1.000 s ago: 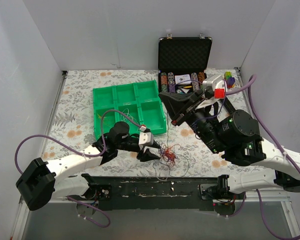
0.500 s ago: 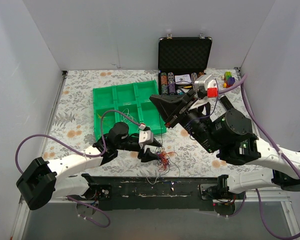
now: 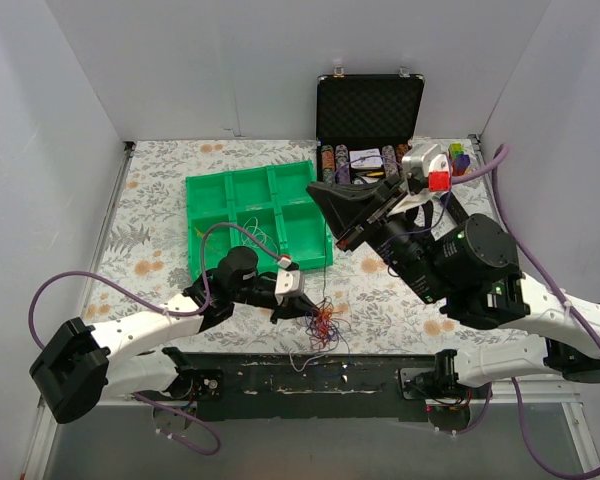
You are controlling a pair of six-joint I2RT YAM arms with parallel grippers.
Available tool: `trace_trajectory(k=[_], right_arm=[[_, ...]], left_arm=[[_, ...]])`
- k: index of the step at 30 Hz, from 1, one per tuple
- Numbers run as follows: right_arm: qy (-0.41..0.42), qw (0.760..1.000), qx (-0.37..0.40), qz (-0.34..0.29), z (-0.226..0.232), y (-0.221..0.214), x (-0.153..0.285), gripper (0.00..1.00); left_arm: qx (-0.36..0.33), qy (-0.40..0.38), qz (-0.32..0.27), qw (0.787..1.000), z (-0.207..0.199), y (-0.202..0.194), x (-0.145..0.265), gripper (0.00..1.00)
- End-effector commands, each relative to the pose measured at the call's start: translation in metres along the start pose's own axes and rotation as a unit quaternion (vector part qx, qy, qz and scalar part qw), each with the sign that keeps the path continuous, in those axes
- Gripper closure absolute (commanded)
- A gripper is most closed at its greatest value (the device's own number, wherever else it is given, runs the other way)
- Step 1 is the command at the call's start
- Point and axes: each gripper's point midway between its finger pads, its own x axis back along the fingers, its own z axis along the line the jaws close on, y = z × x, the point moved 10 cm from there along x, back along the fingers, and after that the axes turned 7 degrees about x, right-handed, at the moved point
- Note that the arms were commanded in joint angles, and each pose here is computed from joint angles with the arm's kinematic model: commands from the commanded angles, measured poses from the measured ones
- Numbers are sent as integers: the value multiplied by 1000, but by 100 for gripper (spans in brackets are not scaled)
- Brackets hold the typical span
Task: Untangle the cables
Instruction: Untie the cable.
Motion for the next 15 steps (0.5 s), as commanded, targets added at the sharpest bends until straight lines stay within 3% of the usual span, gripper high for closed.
trace_trajectory(k=[1,15], right_arm=[[-26,998,-16,-60,-17,46,13,99],[-185,973,42,-129,-94,110,74,99]], left_arm=[[-31,-21,17,999,-4,-3,3,100],[-167,-26,176,970,-4,-61,28,100]])
